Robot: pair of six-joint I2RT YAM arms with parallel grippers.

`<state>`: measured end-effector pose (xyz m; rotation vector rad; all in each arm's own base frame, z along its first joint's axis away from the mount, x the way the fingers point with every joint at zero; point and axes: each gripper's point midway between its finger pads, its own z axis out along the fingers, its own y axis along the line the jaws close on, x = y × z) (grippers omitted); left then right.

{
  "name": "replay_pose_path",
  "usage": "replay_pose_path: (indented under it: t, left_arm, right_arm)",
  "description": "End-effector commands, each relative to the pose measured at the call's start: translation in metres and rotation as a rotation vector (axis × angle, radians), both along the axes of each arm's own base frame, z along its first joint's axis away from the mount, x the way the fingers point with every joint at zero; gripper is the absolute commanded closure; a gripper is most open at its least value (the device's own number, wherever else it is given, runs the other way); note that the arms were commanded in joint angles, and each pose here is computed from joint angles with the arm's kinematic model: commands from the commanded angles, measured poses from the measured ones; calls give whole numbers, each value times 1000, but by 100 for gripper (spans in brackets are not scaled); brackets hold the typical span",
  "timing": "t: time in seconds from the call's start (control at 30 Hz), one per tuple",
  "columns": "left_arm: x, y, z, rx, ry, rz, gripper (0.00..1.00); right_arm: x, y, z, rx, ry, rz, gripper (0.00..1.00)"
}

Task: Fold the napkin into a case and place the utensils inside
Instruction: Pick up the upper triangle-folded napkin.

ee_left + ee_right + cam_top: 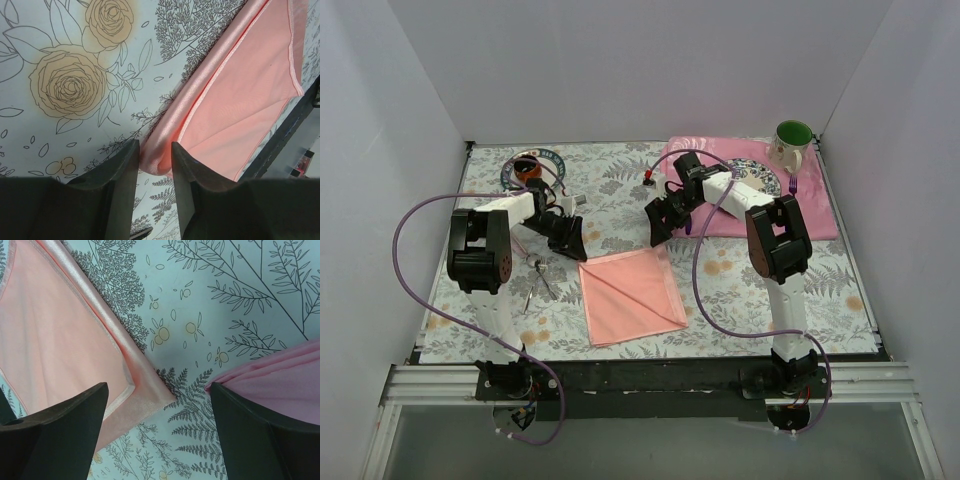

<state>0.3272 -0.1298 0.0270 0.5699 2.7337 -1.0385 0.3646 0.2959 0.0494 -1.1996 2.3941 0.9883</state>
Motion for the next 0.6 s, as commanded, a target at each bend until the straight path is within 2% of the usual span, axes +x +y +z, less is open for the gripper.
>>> replay_pose_path:
  t: [0.0,0.3,0.57]
  left_arm:
    - [7,2,-1,16,-37,-22,67]
    - [8,2,0,19,-41,-23,66]
    - [8,1,0,13,-41,-19,65]
  right_arm:
    - [2,4,5,25,-11,27,10]
    - [-8,10,21,87,7,59,26]
    - [-13,10,27,89,1,72,28]
